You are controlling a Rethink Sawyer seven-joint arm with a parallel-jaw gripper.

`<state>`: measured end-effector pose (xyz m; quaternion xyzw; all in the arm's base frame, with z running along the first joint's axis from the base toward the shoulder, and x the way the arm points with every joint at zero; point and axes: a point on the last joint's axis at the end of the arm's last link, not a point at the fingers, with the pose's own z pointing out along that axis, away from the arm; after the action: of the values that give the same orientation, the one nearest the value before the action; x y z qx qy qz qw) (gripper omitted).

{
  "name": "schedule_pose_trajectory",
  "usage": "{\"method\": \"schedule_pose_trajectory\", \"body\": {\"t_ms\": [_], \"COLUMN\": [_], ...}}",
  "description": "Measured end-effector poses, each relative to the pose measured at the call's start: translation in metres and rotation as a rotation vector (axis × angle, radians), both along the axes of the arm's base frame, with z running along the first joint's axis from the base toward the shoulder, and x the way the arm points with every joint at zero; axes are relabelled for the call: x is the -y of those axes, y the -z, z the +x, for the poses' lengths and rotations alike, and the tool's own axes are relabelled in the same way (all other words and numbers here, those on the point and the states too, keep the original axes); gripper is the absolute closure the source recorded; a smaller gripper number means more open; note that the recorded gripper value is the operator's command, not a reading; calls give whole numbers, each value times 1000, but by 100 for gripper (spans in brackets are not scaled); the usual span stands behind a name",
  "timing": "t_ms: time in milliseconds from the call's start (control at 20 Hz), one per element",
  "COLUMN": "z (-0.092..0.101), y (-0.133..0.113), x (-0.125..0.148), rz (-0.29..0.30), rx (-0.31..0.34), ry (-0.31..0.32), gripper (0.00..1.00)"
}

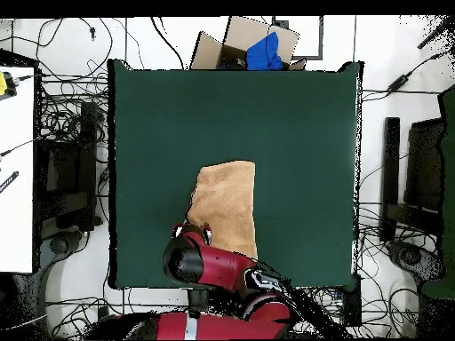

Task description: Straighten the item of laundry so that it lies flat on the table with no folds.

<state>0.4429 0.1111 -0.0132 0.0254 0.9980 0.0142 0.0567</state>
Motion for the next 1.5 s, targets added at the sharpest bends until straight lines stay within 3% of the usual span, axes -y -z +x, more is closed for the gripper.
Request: {"method": "schedule_pose_trajectory", "body": {"t_ms": [1500], "z": [1], "y": [-2], "x": [0], "rz": [-1], "rx": [4], "ry": [0], "gripper": [0]}}
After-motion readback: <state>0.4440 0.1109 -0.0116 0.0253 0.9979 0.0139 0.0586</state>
